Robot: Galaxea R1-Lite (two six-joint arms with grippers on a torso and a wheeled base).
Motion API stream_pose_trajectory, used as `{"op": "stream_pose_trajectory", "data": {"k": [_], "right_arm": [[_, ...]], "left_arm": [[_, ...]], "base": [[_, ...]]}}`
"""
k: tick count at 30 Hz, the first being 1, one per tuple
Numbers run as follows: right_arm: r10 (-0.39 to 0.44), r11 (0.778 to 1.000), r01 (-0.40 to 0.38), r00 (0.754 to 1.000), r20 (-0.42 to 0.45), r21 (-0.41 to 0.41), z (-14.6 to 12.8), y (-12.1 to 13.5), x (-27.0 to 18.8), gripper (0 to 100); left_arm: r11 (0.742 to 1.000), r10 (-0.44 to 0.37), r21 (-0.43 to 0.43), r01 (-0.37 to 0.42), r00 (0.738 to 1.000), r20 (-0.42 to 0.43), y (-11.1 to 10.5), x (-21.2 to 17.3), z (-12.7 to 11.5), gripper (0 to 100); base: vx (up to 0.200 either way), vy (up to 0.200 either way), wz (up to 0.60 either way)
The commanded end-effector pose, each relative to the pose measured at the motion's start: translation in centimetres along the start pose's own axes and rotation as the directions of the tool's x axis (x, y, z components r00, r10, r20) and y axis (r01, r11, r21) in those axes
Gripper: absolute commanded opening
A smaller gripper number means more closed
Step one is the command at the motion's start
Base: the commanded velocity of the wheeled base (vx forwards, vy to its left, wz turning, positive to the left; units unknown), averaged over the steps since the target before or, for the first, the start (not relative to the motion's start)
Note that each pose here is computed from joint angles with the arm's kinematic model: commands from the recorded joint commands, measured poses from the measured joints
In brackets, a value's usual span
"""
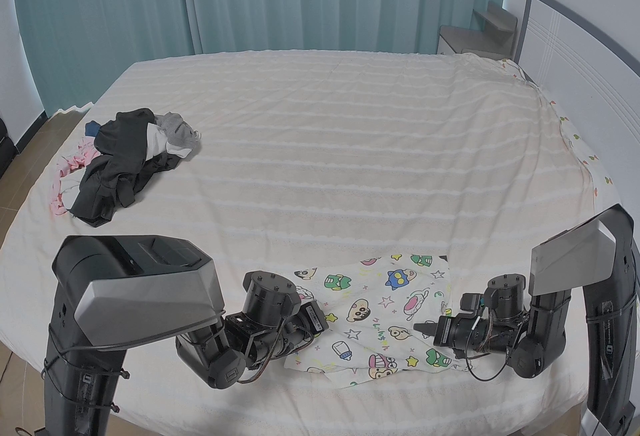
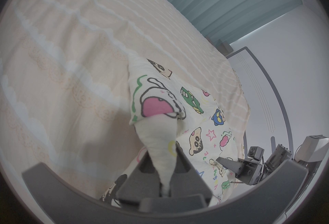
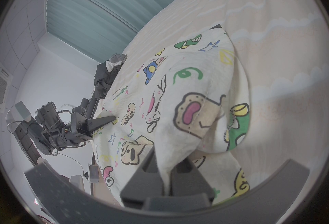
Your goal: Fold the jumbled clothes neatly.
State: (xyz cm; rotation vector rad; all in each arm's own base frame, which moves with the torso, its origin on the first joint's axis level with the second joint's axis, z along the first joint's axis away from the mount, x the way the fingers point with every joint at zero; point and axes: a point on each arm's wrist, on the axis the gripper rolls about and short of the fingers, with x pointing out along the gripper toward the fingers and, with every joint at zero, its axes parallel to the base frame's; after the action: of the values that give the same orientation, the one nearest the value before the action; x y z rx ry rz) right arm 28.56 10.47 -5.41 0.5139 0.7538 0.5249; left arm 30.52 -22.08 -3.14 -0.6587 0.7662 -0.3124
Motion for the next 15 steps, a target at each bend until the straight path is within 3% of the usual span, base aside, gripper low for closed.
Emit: {"op": "stream_pose_trajectory", "data": {"k": [1,2,15], "right_arm": [[-0.002,1.0,0.002,1.0,-0.005,0.002,-0.15,-0.07,0.01,0],[-0.002,1.0,0.002,1.0,-0.004,0.001,-0.17,-0.08,0.0,0],[0.01,1.0,-0.01,1.0,0.002,-0.013,-0.16,0.45,-0.02,0]], "left_arm": [[1.0,-0.003,0.0,0.003,1.0,0.004,-0.11,-0.04,0.07,0],[1.0,-0.001,0.001,0.001,1.0,0.004,-0.08,-0.06,0.05,0],[1.0,0.001,0.002,-0.001,1.0,0.006,-0.16,-0.28,0.05,0]], "base": [[0.0,0.0,0.0],[0.0,0.0,0.0],[0.0,0.2,0.0]]}}
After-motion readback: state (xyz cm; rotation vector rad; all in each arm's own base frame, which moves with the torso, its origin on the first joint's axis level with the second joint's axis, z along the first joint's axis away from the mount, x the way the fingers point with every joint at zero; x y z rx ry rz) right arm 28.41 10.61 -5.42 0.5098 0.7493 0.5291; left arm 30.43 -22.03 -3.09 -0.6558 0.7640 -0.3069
